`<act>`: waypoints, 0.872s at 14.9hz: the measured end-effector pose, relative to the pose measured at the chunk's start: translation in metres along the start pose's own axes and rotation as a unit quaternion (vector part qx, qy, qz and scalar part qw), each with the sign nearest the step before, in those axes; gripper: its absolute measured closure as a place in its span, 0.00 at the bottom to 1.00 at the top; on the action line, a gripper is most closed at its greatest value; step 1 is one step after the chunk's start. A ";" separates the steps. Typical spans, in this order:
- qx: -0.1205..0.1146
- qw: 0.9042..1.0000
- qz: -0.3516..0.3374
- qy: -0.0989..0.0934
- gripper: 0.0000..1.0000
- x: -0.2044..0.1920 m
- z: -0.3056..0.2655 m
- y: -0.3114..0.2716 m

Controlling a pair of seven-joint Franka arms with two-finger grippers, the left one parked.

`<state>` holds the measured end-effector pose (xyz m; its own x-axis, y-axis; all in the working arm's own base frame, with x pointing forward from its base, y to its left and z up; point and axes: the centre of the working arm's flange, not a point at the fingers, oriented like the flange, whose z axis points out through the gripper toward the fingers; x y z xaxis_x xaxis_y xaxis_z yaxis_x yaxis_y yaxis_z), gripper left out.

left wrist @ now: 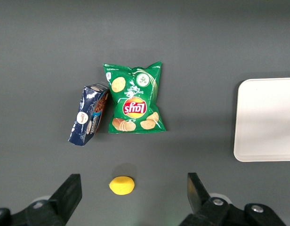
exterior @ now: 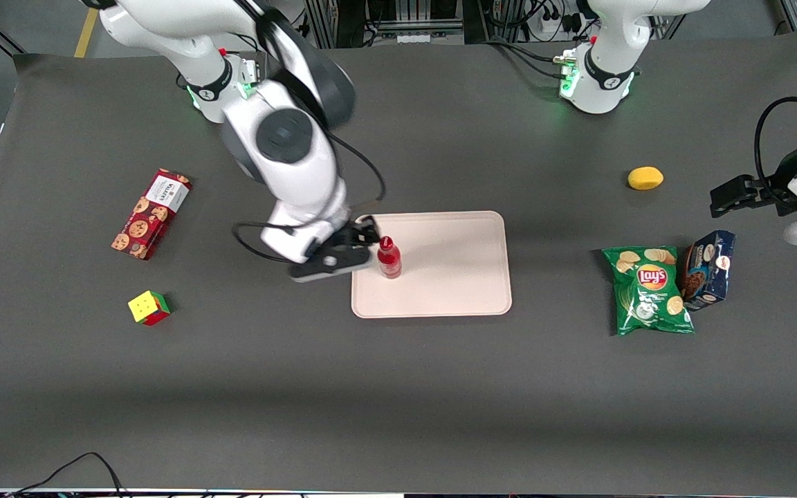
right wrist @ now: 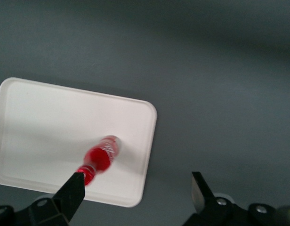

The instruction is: Place coke bottle on tray

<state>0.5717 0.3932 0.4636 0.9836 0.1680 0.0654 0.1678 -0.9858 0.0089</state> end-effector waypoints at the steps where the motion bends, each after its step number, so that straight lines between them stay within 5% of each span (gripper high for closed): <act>1: -0.005 1.000 0.011 0.001 0.00 -0.003 -0.033 0.023; 4: -0.025 0.998 0.038 -0.032 0.00 -0.032 -0.104 0.074; 13: -0.030 0.995 0.091 -0.041 0.00 -0.086 -0.154 0.228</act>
<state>0.5149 0.1536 0.6139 0.9998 -0.0152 -0.0110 -0.0145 -0.9978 0.0640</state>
